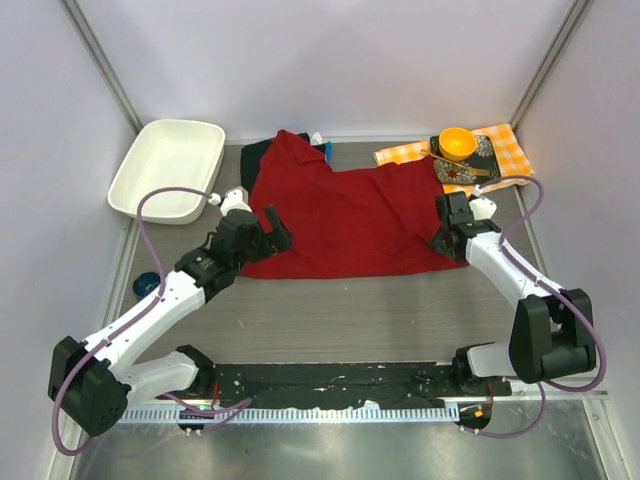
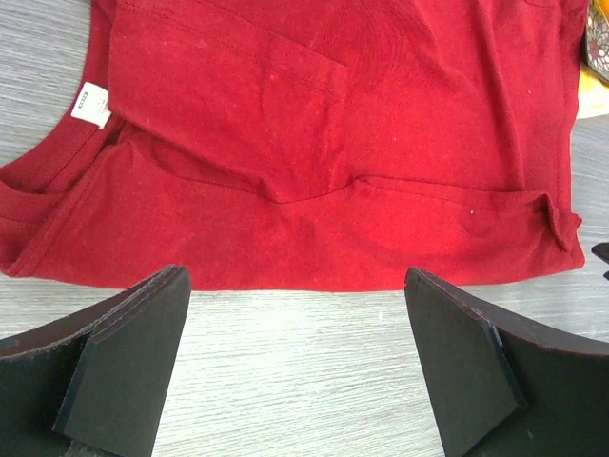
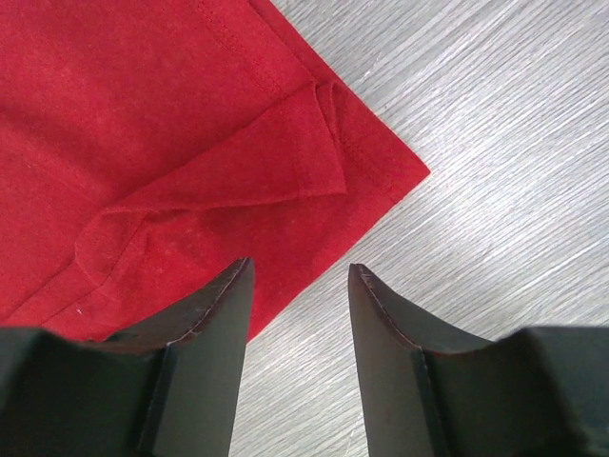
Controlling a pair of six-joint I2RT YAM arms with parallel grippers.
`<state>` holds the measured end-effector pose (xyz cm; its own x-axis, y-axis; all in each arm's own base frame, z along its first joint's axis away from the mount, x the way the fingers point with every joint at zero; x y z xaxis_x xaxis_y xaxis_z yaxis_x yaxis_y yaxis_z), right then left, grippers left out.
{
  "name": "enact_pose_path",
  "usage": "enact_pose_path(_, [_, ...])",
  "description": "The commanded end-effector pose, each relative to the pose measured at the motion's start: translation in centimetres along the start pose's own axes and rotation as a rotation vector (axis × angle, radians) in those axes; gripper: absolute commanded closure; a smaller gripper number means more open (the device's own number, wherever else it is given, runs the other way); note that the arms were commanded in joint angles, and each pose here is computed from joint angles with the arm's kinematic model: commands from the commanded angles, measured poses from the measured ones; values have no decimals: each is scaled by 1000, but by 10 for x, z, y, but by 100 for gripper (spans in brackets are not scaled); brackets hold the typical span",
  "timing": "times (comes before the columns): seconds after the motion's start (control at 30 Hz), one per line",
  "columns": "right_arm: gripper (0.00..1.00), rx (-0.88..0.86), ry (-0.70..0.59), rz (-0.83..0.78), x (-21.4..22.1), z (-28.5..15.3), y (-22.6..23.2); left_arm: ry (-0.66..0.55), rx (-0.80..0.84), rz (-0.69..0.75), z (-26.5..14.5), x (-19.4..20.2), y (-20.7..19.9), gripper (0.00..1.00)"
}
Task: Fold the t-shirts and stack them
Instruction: Fold the tshirt
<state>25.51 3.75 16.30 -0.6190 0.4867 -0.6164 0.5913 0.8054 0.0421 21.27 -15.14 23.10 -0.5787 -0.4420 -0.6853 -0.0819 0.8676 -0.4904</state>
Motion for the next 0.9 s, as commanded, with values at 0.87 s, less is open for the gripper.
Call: enact_pose_path(0.87, [41,-165,-197,465,8,33,-16,10,65,46,-3,-1,-6,1])
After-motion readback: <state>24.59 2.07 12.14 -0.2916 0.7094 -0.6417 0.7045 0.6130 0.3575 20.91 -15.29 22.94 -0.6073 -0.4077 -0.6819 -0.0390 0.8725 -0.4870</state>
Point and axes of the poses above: each gripper's point midway between its finger pads, its own z axis out along the fingers, its own y axis along the line the jaws close on, x = y × z, the point moved 10 cm from there along -z, back along the fingers, and after that the axes turned 2 degrees about -z, right-handed, at the moved point
